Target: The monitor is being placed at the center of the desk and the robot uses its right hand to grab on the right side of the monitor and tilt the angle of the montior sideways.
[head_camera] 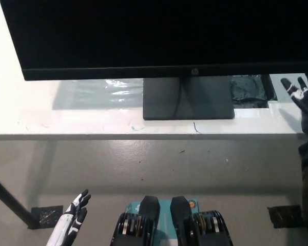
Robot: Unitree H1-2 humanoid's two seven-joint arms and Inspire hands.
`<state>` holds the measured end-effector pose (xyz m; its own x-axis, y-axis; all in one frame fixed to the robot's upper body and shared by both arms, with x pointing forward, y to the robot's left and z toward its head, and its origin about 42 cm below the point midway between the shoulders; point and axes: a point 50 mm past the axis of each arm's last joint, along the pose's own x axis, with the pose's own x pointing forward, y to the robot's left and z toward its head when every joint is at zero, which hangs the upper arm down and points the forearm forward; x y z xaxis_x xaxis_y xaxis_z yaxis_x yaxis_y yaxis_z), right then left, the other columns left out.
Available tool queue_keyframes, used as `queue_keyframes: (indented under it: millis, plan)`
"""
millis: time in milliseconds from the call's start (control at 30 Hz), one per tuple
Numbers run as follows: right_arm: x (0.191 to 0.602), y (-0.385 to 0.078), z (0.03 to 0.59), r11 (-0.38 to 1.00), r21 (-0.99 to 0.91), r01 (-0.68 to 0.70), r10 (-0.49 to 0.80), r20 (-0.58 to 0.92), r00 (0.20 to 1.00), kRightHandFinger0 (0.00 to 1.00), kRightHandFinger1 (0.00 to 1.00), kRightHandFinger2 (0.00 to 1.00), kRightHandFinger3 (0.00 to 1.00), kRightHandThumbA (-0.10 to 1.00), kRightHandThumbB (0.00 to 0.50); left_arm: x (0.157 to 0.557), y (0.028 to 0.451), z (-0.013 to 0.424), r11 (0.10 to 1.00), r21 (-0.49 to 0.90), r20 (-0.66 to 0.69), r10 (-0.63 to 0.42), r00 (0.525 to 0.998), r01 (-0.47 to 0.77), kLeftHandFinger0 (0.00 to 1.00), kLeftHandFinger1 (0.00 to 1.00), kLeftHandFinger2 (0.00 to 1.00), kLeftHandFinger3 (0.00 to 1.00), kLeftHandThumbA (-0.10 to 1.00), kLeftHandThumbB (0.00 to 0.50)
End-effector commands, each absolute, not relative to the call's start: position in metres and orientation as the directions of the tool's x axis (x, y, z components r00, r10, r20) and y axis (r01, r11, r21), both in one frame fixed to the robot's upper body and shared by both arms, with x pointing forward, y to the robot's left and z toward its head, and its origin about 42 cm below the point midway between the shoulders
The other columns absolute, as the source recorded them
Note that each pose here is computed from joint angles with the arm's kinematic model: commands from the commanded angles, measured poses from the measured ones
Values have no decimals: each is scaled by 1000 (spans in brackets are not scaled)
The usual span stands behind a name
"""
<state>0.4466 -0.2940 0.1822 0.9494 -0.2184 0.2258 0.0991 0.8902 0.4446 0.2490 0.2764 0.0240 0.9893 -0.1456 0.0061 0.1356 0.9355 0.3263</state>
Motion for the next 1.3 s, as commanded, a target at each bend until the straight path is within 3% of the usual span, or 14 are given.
queue_keyframes:
  millis: [0, 333, 367, 500, 567, 667, 700, 867, 933, 1067, 1133, 1167, 1233, 1267]
  plan:
    - [363, -278, 281, 987, 145, -69, -53, 698, 714, 1000, 1000, 1000, 1000, 1000, 385, 254, 286, 37, 928, 355, 79, -146, 986, 109, 1000, 1000, 1000, 1000, 1000, 301]
    - [282, -275, 284, 997, 29, -74, 23, 785, 619, 1000, 1000, 1000, 1000, 1000, 408, 253, 283, 36, 929, 354, 76, -147, 986, 111, 1000, 1000, 1000, 1000, 1000, 291]
    - [254, -271, 291, 995, 8, -94, 48, 815, 577, 1000, 1000, 1000, 1000, 1000, 449, 255, 284, 36, 930, 350, 75, -146, 986, 111, 1000, 1000, 1000, 1000, 1000, 291]
    - [245, -270, 294, 995, 4, -102, 55, 820, 569, 1000, 1000, 1000, 1000, 1000, 457, 255, 284, 35, 930, 349, 74, -148, 986, 113, 1000, 1000, 1000, 1000, 1000, 289]
    - [192, -246, 301, 991, -25, -133, 89, 858, 506, 1000, 1000, 1000, 1000, 1000, 500, 257, 284, 37, 930, 351, 79, -148, 986, 111, 1000, 1000, 1000, 1000, 1000, 299]
    - [188, -245, 301, 990, -26, -140, 95, 856, 508, 1000, 1000, 1000, 1000, 1000, 500, 257, 284, 37, 929, 353, 80, -149, 986, 111, 1000, 1000, 1000, 1000, 1000, 299]
    - [165, -230, 286, 986, -82, -145, 144, 859, 492, 1000, 1000, 1000, 1000, 1000, 433, 260, 283, 38, 930, 349, 80, -155, 985, 118, 1000, 1000, 1000, 1000, 1000, 306]
    - [152, -221, 268, 982, -117, -149, 180, 823, 538, 1000, 1000, 1000, 1000, 1000, 432, 259, 283, 39, 928, 353, 83, -160, 984, 121, 1000, 1000, 1000, 1000, 1000, 305]
    - [155, -209, 228, 982, -94, -161, 179, 722, 669, 1000, 1000, 1000, 1000, 1000, 363, 259, 283, 39, 927, 355, 85, -161, 983, 121, 1000, 1000, 1000, 1000, 1000, 291]
    - [161, -204, 213, 986, -98, -136, 166, 676, 718, 1000, 1000, 1000, 1000, 1000, 351, 260, 284, 40, 928, 353, 86, -161, 983, 121, 1000, 1000, 1000, 1000, 1000, 292]
    - [180, -205, 177, 988, -43, -147, 144, 581, 801, 1000, 1000, 1000, 1000, 1000, 230, 258, 282, 40, 925, 358, 87, -164, 983, 123, 1000, 1000, 1000, 1000, 1000, 287]
    - [189, -206, 166, 990, -48, -134, 138, 549, 824, 1000, 1000, 1000, 1000, 1000, 228, 257, 281, 39, 925, 360, 86, -165, 983, 124, 1000, 1000, 1000, 1000, 1000, 287]
    - [201, -207, 147, 992, -64, -105, 123, 494, 861, 1000, 1000, 1000, 1000, 1000, 331, 257, 281, 39, 926, 356, 86, -161, 983, 121, 1000, 1000, 1000, 1000, 1000, 298]
    - [203, -207, 145, 993, -64, -103, 121, 486, 866, 1000, 1000, 1000, 1000, 1000, 335, 257, 281, 39, 927, 356, 86, -161, 983, 121, 1000, 1000, 1000, 1000, 1000, 299]
